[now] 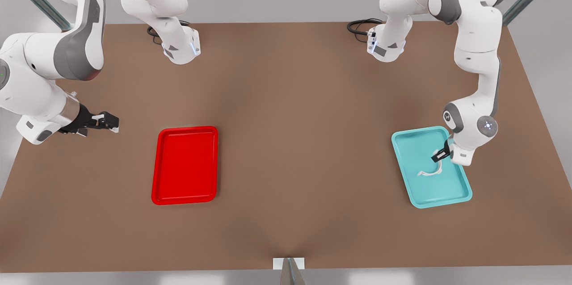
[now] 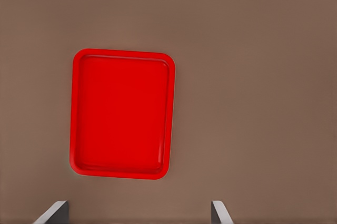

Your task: Take the drainage pipe clamp from the left arm, pass it to the right arm, and place it in the plate on the right side

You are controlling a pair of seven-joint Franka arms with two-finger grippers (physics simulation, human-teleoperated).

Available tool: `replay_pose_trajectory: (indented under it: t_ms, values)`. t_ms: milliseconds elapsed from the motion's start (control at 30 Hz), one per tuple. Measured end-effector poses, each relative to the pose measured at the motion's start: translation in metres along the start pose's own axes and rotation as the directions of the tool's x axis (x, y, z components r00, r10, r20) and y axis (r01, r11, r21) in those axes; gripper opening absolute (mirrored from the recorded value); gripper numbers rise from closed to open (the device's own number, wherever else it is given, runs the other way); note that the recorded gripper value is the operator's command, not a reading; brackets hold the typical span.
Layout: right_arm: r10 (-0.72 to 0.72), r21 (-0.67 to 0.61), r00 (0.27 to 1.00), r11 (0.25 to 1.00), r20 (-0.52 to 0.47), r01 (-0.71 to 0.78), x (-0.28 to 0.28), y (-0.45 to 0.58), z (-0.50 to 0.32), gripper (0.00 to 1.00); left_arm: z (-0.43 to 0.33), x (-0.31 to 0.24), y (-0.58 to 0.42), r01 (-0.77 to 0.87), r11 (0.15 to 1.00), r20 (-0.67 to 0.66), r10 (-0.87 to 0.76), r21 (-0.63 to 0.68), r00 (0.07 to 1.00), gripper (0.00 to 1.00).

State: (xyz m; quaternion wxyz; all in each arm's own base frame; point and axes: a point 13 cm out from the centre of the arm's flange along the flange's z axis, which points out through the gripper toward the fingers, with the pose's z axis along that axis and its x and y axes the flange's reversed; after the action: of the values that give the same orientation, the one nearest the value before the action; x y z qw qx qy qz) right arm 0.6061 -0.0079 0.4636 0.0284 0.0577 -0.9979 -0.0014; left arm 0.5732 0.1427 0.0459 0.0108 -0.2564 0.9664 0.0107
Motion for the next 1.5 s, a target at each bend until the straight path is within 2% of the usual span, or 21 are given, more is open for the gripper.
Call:
replay_pose_trajectory:
  t_ms: [167, 333, 500, 567, 733, 833, 967, 1033, 1133, 1233, 1367, 1500]
  values:
    - [0.002, -0.001, 1.000, 1.000, -0.002, -0.002, 0.000, -0.002, 0.001, 1.00, 0.004, 0.000, 0.001, 0.007, 1.000, -0.001, -0.007, -0.002, 1.000, 0.54]
    - [0.004, -0.002, 1.000, 1.000, -0.002, -0.004, 0.001, -0.004, 0.001, 1.00, 0.005, 0.000, 0.001, 0.011, 1.000, -0.002, -0.011, -0.003, 1.000, 0.35]
    - [0.008, -0.004, 1.000, 1.000, -0.002, -0.008, 0.001, -0.007, 0.001, 1.00, 0.009, 0.002, 0.001, 0.017, 1.000, -0.007, -0.017, -0.005, 1.000, 0.28]
    - [0.007, -0.004, 1.000, 1.000, -0.002, -0.007, 0.001, -0.007, 0.001, 1.00, 0.009, 0.002, 0.001, 0.020, 1.000, -0.007, -0.020, -0.006, 1.000, 0.21]
    - [0.006, -0.004, 1.000, 1.000, -0.002, -0.006, 0.001, -0.007, 0.001, 1.00, 0.004, -0.003, -0.002, 0.033, 0.999, 0.004, -0.033, -0.003, 0.999, 0.21]
    - [0.005, -0.005, 1.000, 1.000, -0.002, -0.005, 0.001, -0.007, 0.001, 1.00, -0.016, -0.015, -0.045, -0.031, 0.999, 0.042, 0.030, 0.025, 0.999, 0.21]
    - [-0.016, -0.007, 1.000, 1.000, 0.005, 0.016, -0.001, 0.007, -0.002, 1.00, -0.119, -0.053, -0.161, -0.200, 0.976, 0.170, 0.183, 0.086, 0.968, 0.21]
    - [-0.046, -0.028, 0.999, 0.999, 0.011, 0.046, -0.005, 0.032, -0.002, 1.00, -0.157, -0.025, -0.244, -0.320, 0.942, 0.194, 0.297, 0.100, 0.935, 0.21]
    - [-0.111, -0.112, 0.994, 0.987, 0.015, 0.112, -0.022, 0.109, 0.019, 1.00, -0.180, 0.069, -0.373, -0.501, 0.858, 0.193, 0.475, 0.116, 0.859, 0.21]
    - [-0.143, -0.160, 0.989, 0.976, 0.029, 0.146, -0.044, 0.173, 0.050, 1.00, -0.196, 0.155, -0.464, -0.586, 0.789, 0.184, 0.558, 0.184, 0.809, 0.21]
    - [-0.150, -0.213, 0.988, 0.964, 0.045, 0.157, -0.068, 0.236, 0.098, 1.00, -0.234, 0.240, -0.542, -0.664, 0.702, 0.212, 0.629, 0.258, 0.748, 0.21]
    - [-0.168, -0.285, 0.983, 0.941, 0.067, 0.180, -0.072, 0.313, 0.124, 1.00, -0.243, 0.301, -0.580, -0.689, 0.648, 0.195, 0.667, 0.325, 0.719, 0.21]
